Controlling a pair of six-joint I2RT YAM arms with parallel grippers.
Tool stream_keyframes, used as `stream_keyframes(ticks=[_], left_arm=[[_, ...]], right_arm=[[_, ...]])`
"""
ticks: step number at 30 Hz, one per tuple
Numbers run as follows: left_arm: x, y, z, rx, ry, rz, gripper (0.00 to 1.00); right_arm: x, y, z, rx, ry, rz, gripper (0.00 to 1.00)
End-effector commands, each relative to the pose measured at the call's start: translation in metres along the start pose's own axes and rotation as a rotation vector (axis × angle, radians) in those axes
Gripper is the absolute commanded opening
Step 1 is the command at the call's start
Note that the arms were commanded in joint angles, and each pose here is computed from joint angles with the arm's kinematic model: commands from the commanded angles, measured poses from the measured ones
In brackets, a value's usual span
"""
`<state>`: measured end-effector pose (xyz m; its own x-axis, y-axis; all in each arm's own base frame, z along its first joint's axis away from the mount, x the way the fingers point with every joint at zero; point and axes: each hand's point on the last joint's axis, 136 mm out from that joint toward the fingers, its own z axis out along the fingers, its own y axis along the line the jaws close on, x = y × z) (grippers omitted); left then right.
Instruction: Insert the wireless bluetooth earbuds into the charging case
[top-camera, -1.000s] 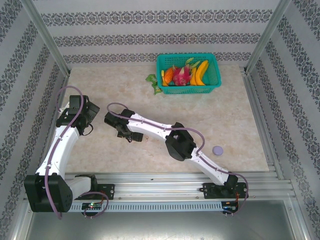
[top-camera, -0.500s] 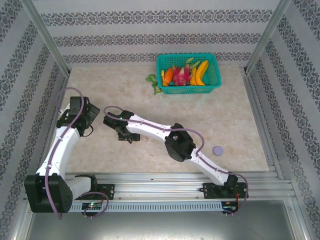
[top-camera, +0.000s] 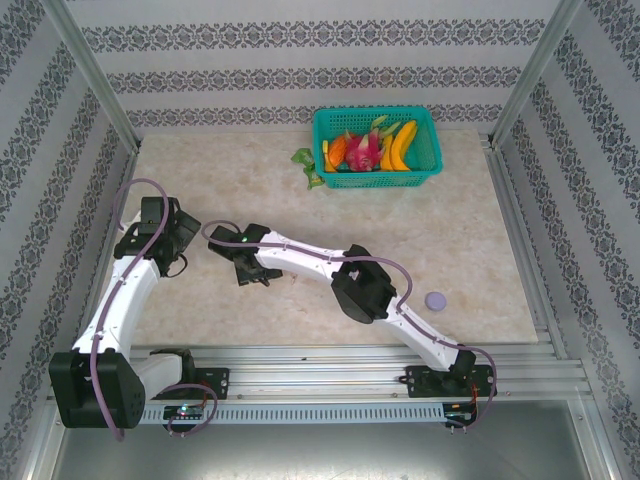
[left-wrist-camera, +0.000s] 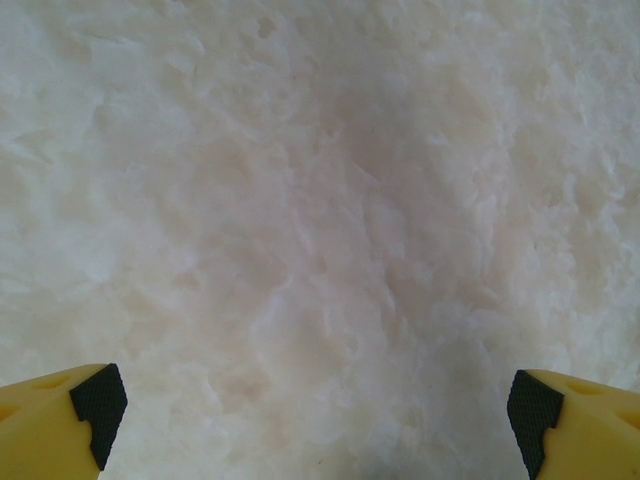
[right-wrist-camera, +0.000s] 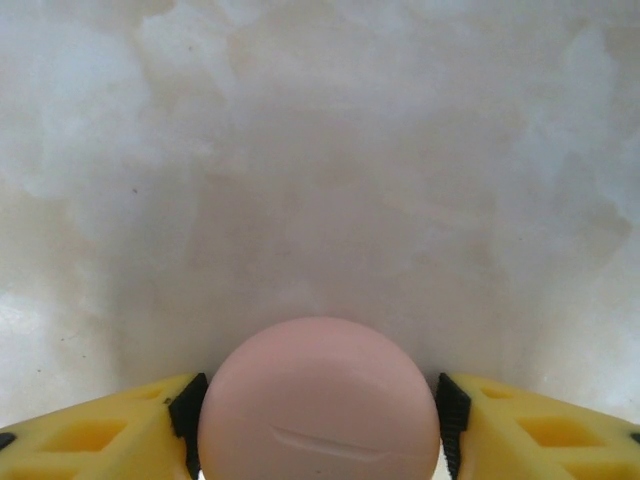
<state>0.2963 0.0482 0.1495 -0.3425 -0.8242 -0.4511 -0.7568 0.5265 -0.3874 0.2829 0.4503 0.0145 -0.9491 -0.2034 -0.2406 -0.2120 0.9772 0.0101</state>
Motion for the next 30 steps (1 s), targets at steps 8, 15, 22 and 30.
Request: stream_keyframes(ticks=[8,15,22,30], left_arm=[[0.000,0.007,0.001,-0.006,-0.004,-0.026,1.00],[0.001,0.008,0.003,-0.011,-0.002,-0.023,1.00],[0.003,0.009,0.005,-0.011,0.001,-0.021,1.00],[0.005,0.011,0.008,-0.014,0.007,-0.024,1.00]], right_arm=[[0.024,-0.010,0.017,0.027,0.138,0.201,0.68],[0.014,-0.009,0.016,0.023,0.125,0.279,0.67],[0.015,-0.008,0.017,0.036,0.139,0.293,0.67],[0.023,-0.009,0.021,0.058,0.169,0.335,0.66]])
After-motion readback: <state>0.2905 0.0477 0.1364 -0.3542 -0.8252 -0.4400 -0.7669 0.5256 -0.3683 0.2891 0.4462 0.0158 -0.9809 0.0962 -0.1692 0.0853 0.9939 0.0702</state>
